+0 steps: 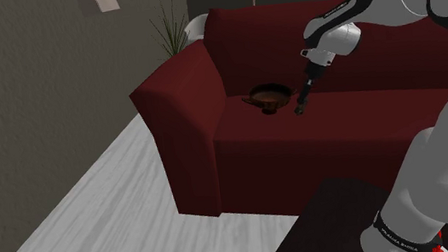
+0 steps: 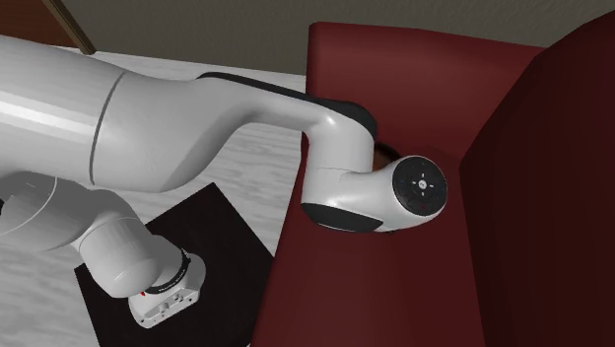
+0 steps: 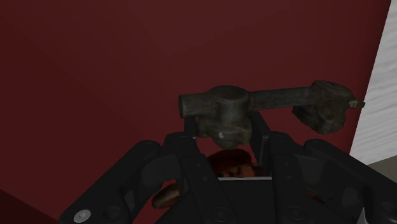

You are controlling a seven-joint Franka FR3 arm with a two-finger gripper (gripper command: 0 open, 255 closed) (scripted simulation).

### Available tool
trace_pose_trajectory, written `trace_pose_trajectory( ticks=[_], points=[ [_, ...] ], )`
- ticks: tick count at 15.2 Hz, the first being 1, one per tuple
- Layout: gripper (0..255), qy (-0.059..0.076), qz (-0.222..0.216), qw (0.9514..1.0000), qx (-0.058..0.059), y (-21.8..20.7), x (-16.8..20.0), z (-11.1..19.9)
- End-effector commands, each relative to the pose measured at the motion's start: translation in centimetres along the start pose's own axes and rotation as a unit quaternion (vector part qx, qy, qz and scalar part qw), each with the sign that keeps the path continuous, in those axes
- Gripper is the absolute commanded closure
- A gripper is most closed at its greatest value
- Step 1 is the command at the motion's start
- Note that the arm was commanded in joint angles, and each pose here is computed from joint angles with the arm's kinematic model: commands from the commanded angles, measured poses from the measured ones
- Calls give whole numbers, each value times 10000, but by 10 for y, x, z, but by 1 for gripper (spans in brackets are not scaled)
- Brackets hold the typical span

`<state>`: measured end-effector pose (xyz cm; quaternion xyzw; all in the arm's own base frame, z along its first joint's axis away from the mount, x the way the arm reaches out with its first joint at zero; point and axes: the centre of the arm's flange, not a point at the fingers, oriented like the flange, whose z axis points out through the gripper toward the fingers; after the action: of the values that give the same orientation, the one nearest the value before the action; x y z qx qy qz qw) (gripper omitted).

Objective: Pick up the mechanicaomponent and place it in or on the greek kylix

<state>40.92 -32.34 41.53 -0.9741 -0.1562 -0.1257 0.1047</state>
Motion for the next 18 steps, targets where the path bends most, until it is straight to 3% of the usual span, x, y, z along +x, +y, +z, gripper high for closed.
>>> trace_pose_trajectory(
  ticks=[1, 18],
  points=[
    [255, -2, 1, 10000, 1, -2, 3, -10],
    [255, -2, 1, 10000, 1, -17, 28, -95]
  ],
)
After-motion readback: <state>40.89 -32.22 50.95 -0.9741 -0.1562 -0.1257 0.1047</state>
